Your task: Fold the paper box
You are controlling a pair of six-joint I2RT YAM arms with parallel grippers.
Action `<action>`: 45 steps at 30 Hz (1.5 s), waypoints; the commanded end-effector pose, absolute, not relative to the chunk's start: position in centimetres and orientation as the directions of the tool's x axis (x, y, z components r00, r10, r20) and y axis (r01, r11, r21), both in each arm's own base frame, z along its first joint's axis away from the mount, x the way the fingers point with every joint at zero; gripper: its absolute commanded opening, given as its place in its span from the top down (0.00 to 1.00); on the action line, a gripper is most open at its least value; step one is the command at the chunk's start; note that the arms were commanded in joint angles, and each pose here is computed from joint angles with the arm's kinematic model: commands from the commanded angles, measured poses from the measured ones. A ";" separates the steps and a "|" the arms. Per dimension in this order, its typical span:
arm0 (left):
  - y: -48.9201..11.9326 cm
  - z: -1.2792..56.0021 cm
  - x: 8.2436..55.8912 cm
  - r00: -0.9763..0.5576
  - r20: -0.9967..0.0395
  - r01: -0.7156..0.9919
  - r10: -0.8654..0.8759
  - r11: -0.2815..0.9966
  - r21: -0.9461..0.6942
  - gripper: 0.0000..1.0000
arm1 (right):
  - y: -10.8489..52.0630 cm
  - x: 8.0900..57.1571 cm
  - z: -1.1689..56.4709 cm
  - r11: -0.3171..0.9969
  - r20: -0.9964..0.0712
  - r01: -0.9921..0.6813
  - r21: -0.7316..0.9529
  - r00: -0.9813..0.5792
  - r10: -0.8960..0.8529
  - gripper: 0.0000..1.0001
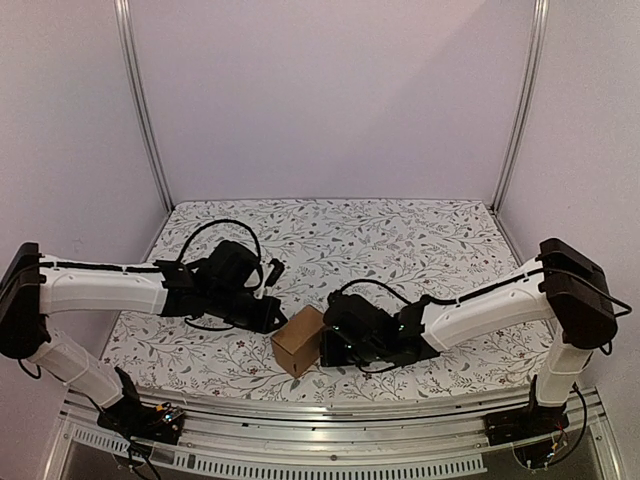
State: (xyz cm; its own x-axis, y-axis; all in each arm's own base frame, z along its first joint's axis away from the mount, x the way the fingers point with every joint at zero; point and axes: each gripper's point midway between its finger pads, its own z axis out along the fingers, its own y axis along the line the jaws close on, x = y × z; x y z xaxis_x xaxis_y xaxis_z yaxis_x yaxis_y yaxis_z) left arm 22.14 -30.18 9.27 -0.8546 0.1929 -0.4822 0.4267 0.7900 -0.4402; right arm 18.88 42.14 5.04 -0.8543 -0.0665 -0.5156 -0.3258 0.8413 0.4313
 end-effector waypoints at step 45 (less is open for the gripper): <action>-29.7 10.6 21.6 -0.873 -0.472 0.386 0.123 0.765 -0.515 1.00 | 45.6 21.7 -1.4 0.651 -0.443 -0.319 0.688 -0.896 0.029 1.00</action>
